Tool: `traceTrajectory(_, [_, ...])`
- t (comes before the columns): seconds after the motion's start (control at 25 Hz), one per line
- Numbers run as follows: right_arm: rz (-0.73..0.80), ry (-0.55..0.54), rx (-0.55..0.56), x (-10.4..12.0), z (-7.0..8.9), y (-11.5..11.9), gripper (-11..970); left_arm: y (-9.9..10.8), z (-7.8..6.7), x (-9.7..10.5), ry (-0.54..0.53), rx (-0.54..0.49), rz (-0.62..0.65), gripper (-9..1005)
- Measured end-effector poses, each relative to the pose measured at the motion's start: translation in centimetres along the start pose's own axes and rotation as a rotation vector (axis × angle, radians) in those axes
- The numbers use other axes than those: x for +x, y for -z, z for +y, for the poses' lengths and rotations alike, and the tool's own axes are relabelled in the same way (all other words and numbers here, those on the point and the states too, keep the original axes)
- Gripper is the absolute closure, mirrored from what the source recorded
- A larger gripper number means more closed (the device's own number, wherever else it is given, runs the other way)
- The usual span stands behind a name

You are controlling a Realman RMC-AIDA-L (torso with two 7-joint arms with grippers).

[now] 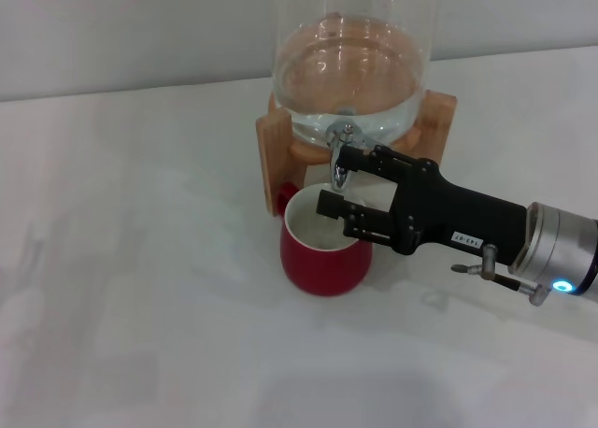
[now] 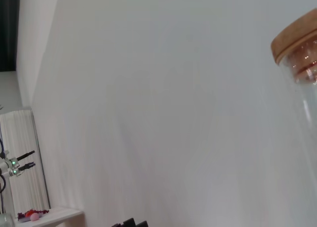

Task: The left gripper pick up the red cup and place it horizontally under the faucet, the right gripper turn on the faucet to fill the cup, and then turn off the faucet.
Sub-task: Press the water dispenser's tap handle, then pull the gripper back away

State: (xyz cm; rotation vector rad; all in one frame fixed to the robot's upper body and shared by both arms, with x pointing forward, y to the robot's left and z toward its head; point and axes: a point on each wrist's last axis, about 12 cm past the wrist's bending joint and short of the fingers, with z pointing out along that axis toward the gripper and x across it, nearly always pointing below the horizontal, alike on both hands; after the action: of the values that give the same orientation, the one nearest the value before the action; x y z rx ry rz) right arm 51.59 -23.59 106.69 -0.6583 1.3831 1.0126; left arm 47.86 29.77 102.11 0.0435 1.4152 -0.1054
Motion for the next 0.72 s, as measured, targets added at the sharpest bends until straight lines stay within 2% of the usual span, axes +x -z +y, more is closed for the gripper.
traceTrajectory(0.72, [0.022,0.014,0.023,-0.18,-0.68,0.33,197,-0.09,-0.03,-0.02,-0.001,0.002,-0.001,106])
